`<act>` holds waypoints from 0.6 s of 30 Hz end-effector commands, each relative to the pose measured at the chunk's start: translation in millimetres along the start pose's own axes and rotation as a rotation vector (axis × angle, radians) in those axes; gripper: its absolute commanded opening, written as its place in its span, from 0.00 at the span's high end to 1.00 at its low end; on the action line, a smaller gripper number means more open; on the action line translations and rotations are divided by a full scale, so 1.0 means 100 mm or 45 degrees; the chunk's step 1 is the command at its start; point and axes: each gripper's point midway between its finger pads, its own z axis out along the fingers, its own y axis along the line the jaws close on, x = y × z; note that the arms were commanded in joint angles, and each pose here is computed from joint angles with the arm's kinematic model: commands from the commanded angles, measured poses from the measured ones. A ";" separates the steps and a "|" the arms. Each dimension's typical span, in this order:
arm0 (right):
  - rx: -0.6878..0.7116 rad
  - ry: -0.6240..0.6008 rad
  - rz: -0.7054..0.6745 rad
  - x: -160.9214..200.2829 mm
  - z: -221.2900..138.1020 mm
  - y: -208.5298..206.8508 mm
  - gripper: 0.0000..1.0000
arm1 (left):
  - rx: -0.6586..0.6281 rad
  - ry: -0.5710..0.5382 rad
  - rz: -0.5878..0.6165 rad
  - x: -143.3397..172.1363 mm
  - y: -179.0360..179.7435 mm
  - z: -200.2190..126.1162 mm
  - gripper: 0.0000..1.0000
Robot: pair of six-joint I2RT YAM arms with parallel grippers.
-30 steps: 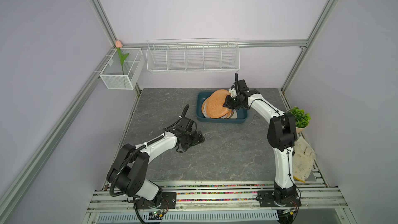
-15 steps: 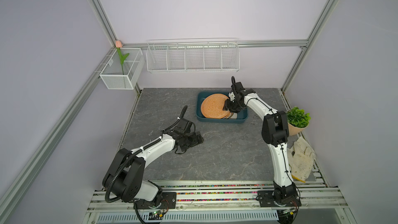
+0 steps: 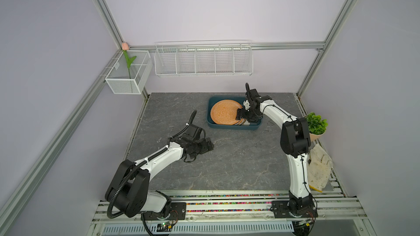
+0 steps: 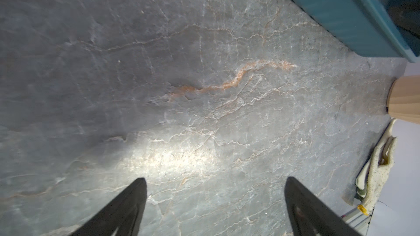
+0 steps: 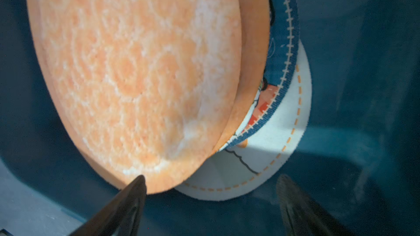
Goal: Put the coasters into the storage box
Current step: Place the coaster in the storage box.
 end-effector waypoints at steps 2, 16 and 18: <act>-0.077 -0.141 -0.079 -0.08 -0.41 0.15 0.01 | -0.073 -0.121 0.060 -0.19 0.04 -0.17 0.04; -0.017 -0.417 -0.326 0.24 -1.13 0.00 0.12 | -0.388 -0.709 0.148 -1.05 0.65 -1.02 0.00; 0.013 -0.483 -0.371 0.28 -1.22 -0.06 0.12 | -0.422 -0.801 0.136 -1.16 0.81 -1.14 0.00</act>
